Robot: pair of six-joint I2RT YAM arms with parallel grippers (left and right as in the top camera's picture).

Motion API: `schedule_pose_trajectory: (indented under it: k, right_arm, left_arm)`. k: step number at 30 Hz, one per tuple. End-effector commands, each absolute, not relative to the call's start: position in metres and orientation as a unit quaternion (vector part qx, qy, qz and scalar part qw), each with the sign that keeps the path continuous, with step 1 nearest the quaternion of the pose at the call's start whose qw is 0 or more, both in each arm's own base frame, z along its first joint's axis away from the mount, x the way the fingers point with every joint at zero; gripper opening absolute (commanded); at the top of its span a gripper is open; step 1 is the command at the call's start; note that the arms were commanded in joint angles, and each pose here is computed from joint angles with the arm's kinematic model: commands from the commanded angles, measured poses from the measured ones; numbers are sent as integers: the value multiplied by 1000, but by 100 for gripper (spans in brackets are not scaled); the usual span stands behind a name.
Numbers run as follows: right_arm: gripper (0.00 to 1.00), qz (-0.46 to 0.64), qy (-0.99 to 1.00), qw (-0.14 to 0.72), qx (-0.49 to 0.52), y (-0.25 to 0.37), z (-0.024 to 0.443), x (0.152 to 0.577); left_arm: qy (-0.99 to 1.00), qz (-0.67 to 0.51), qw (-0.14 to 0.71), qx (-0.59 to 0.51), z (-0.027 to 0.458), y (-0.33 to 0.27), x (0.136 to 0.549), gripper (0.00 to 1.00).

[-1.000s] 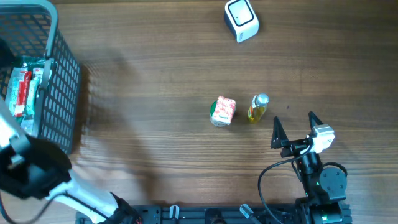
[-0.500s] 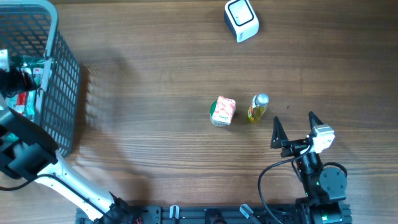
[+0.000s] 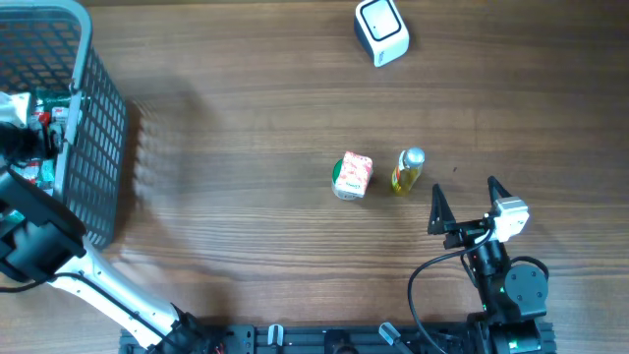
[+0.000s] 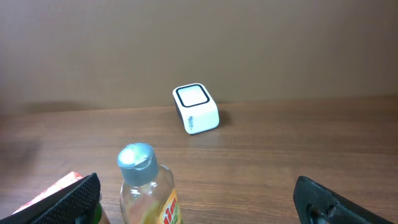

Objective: Scan the item barcode
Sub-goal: 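Reach the left gripper into the basket and grasp the green glove pack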

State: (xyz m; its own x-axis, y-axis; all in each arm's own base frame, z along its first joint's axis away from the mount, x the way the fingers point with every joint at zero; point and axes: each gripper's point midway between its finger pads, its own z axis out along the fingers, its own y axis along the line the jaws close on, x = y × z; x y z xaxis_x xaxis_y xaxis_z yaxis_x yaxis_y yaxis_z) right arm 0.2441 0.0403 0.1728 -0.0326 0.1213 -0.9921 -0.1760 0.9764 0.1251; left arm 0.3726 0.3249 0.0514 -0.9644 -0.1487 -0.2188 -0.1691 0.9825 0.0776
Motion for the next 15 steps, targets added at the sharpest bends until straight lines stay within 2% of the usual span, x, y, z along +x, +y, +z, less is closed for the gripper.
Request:
schedule_pose_trajectory:
  k: [1, 7, 9, 11, 13, 15]
  right_arm:
    - [100, 103, 711, 695, -27, 41, 172, 244]
    - [100, 102, 711, 695, -27, 41, 172, 244]
    - [100, 103, 711, 695, -27, 41, 172, 244]
    - [100, 102, 711, 696, -27, 41, 172, 244]
    - [100, 102, 711, 695, -27, 41, 172, 244]
    - [100, 102, 711, 695, -27, 41, 172, 244]
  left_arm:
    - [992, 47, 103, -61, 33, 324, 371, 100]
    - [991, 76, 87, -64, 10, 331, 361, 97]
    - [991, 77, 84, -65, 4, 330, 359, 80]
    - [992, 75, 82, -65, 2, 329, 358, 52]
    - [992, 75, 82, -67, 2, 329, 358, 36]
    - [992, 74, 81, -68, 2, 328, 357, 28]
